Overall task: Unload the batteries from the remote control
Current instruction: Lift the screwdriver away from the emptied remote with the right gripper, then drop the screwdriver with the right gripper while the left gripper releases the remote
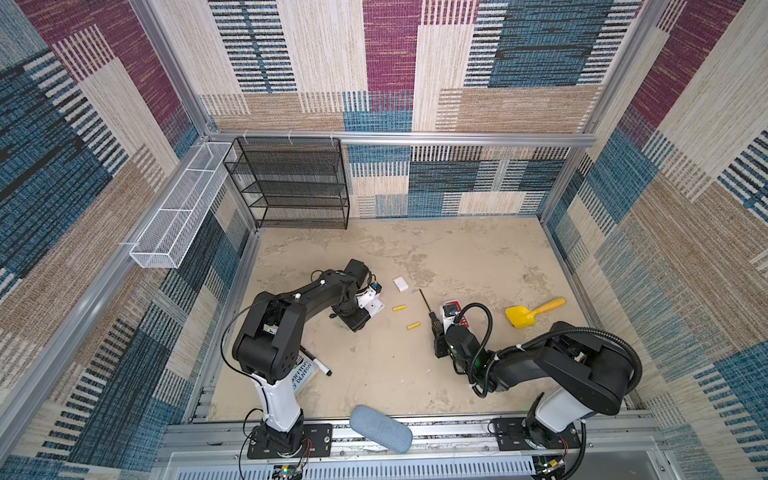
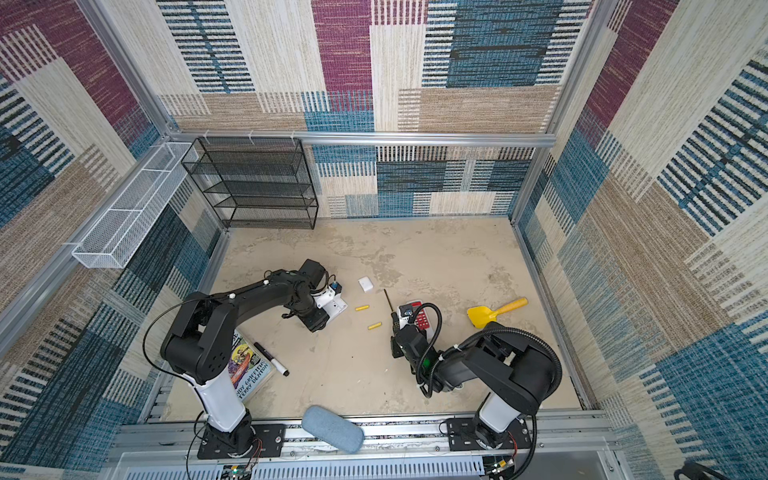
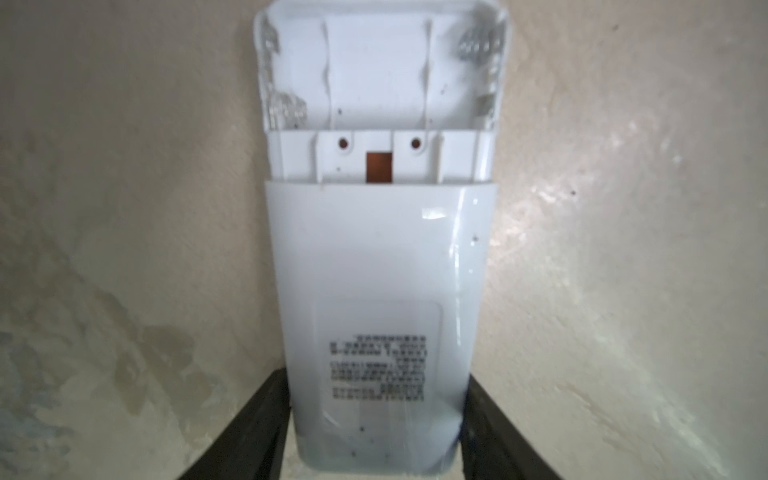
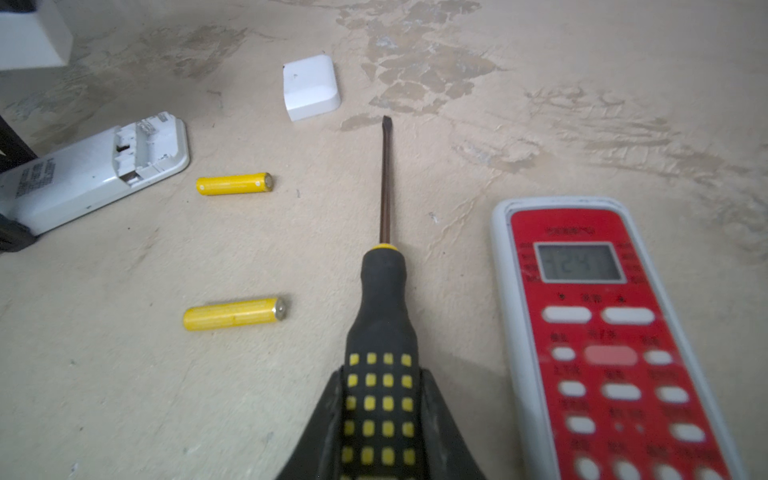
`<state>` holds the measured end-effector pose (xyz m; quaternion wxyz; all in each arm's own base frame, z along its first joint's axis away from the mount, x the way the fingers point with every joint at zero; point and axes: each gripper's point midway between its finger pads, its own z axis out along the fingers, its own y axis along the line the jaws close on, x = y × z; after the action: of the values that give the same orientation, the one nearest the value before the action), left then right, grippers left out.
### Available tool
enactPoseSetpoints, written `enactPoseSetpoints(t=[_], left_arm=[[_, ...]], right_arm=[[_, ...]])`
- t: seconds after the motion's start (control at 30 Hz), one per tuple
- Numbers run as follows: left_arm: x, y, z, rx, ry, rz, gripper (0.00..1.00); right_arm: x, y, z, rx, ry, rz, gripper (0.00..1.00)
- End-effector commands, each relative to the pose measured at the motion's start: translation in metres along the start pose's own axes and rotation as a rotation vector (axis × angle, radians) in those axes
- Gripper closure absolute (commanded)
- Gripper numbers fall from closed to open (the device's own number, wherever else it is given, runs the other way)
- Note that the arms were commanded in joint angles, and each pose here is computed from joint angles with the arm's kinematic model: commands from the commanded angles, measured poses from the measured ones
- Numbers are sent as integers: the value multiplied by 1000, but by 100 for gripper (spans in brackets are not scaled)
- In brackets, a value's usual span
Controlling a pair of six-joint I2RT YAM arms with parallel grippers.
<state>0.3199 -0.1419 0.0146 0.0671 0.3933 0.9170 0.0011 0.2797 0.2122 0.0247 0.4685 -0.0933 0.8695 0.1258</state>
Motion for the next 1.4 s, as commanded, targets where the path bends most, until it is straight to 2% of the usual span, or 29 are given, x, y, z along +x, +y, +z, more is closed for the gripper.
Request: enactPoseSetpoints(t=[0.0, 0.13, 0.17, 0.2, 0.23, 0.5, 0.8, 1.07, 1.2, 1.37], left_arm=[[13, 21, 6, -118, 63, -31, 35], [12, 21, 4, -116, 57, -37, 33], [12, 21, 3, -119, 55, -39, 25], [12, 21, 3, -117, 55, -41, 2], [12, 21, 2, -118, 56, -41, 1], [7, 22, -14, -126, 6, -50, 1], [-2, 22, -40, -132, -79, -55, 1], [-16, 26, -70, -157, -191, -110, 1], [-26, 25, -92, -149, -270, -170, 1], [-40, 20, -118, -102, -380, -259, 1]], right_arm=[[15, -5, 2, 20, 61, 4, 100], [15, -4, 3, 21, 65, -5, 100], [15, -4, 3, 22, 65, -6, 99], [16, -4, 3, 22, 67, -7, 98], [16, -4, 3, 21, 68, -8, 96], [19, -2, 4, 10, 80, -14, 86], [17, 2, 2, -13, 82, -26, 69], [-4, 13, -3, -55, 55, -48, 46], [-24, 16, -8, -42, 34, -46, 31], [-46, 3, -13, 2, 34, 12, 10]])
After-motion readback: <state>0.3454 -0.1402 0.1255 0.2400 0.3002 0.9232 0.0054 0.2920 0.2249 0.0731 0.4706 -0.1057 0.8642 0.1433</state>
